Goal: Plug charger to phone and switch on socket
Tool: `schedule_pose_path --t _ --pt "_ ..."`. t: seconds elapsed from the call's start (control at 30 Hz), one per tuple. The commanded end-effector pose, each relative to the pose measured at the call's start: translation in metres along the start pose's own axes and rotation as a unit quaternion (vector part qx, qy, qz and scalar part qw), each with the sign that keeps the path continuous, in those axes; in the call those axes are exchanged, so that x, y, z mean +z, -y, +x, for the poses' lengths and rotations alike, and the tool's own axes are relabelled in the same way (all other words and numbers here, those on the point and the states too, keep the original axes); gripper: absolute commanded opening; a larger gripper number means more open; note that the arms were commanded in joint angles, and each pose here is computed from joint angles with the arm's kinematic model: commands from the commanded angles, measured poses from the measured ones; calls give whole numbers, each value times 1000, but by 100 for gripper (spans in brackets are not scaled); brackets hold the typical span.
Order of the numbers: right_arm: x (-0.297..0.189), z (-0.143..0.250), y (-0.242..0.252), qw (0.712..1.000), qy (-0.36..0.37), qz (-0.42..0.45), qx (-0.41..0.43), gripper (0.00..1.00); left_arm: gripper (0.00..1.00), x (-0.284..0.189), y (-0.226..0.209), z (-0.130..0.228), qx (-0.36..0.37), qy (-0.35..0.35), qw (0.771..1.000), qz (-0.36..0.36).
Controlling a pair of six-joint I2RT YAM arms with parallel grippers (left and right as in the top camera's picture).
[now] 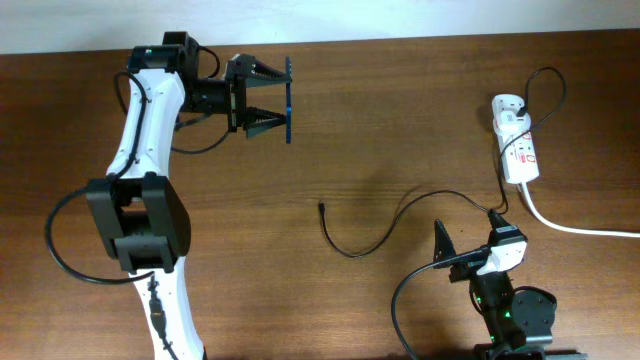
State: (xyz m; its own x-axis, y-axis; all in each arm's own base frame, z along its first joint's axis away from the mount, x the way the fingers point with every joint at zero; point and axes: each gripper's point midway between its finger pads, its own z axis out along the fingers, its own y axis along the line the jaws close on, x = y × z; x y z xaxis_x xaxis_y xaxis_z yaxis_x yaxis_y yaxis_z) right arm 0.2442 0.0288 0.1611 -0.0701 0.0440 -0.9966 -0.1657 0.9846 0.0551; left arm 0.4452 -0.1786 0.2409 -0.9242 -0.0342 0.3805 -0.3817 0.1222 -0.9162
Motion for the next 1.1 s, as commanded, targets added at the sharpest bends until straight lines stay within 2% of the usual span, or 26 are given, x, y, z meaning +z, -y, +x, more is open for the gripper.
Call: schedule_pose_path --t 0.0,0.07,0.13,0.2,0.23,0.3,0.37,0.47,0.5,0.57,0.63,0.67,0.7,0.77,0.8,0.9,1.0,1.03,1.07 --pt "0 2 -8 1000 -1 -22 9 98 76 -5 19 5 13 -7 999 30" --pt "-5 -2 -40 989 -6 -116 97 98 76 -5 19 5 13 -7 999 30" --pt "-11 -1 -62 966 -32 -178 186 98 76 -5 19 5 13 -7 999 30" --pt "-13 -20 -64 945 -13 -190 267 98 76 -5 19 5 13 -7 999 30" --pt "-13 -25 -64 942 -5 -193 276 98 76 -5 19 5 13 -7 999 30" --pt "-21 -49 -74 938 36 -232 256 98 76 -5 19 5 13 -7 999 30" --pt "-37 -88 -81 932 113 -269 217 98 76 -5 19 5 13 -7 999 30" --pt "-56 -136 -85 940 169 -264 132 98 76 -5 19 5 13 -7 999 30" --pt "-58 -143 -85 953 148 -245 96 98 75 -5 19 5 13 -7 999 30" --pt "-52 -135 -68 982 61 -168 67 98 75 -5 19 5 13 -7 999 30" --pt "-52 -129 -56 990 -38 -119 61 98 75 -5 19 5 13 -7 999 30" --pt "-54 -129 -57 986 -91 -115 77 98 75 -5 19 5 13 -8 999 31" --pt "-55 -132 -65 980 -114 -138 86 98 75 -5 19 5 13 -8 999 31" --pt "-64 -143 -103 949 -139 -254 127 98 75 -5 20 5 13 -8 999 31" --pt "-65 -155 -117 934 -126 -305 133 98 76 -5 19 5 13 -8 999 31" --pt "-55 -148 -114 923 -162 -289 193 98 75 -5 19 5 13 -8 999 31" --pt "-38 -95 -65 936 -253 -111 218 99 75 -5 19 6 5 -8 999 31" --pt "-37 -68 -38 923 -307 -14 230 98 75 -5 19 7 4 -9 999 31" --pt "-38 -46 -14 897 -354 75 253 98 75 -5 19 7 4 -9 999 31"
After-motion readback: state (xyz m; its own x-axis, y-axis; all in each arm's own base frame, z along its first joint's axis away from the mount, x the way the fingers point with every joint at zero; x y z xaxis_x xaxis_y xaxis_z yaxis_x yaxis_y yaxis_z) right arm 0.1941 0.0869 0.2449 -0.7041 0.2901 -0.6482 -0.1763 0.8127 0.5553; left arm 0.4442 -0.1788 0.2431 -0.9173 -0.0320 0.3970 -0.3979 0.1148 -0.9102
